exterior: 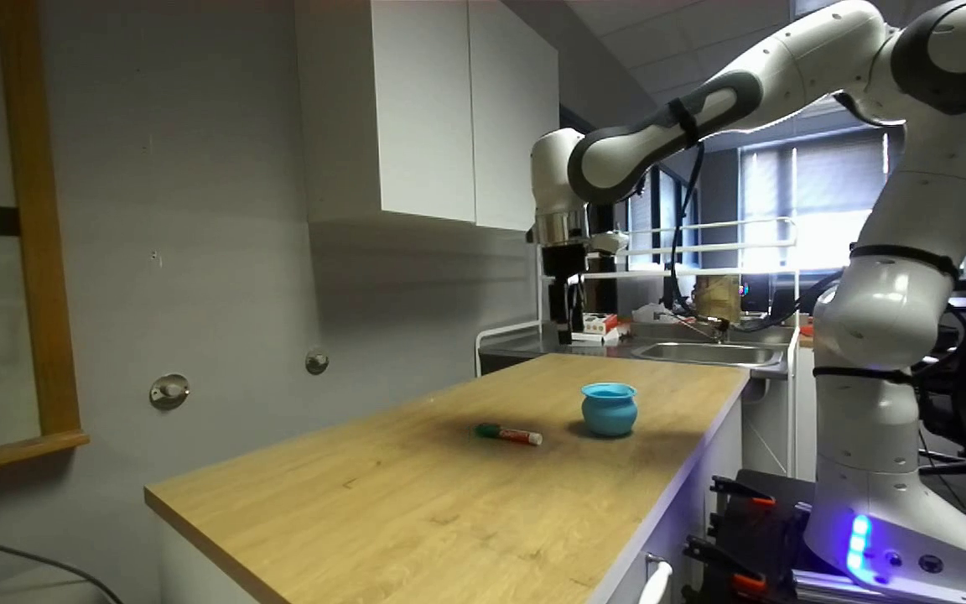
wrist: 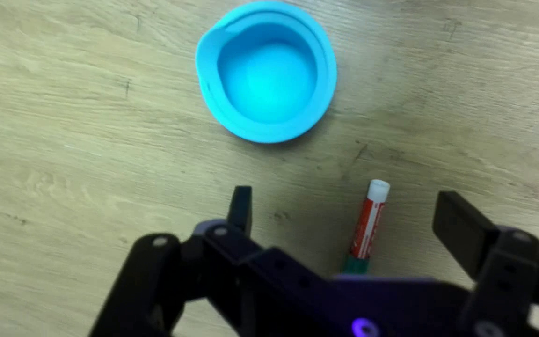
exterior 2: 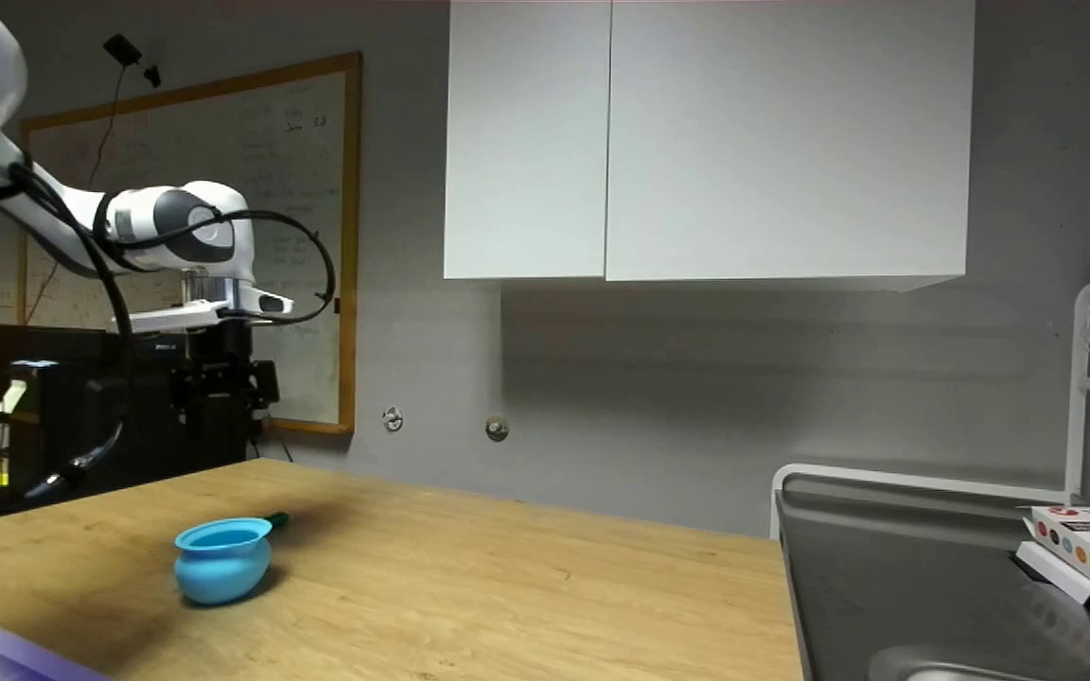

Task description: Put the pen in the bowl

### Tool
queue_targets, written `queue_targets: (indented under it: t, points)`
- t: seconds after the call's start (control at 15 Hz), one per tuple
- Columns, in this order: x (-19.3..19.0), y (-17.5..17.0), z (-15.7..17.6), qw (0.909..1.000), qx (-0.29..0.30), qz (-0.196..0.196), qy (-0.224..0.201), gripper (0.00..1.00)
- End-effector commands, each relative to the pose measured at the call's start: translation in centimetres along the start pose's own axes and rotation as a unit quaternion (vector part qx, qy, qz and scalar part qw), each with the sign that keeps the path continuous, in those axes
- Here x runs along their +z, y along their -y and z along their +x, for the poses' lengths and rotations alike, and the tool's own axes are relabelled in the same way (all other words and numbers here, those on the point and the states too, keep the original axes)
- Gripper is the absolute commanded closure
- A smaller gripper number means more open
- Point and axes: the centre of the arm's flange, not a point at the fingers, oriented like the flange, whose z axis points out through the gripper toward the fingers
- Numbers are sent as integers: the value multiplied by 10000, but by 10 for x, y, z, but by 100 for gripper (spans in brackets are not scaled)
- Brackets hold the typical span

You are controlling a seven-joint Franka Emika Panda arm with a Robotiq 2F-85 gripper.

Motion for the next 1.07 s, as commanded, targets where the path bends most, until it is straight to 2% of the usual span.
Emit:
queue_targets:
  t: [0.0, 0.2, 0.33, 0.67, 1.0]
  points:
    - [-1, 32, 56, 9992, -304, -190, 158, 0]
    - [0, 44, 86, 9992, -380, -46, 98, 0]
    - [5, 45, 106, 9992, -330, 214, 88, 0]
    - [37, 47, 135, 9979, -74, 632, 156, 0]
    - [76, 56, 142, 9979, 105, 534, 344, 0]
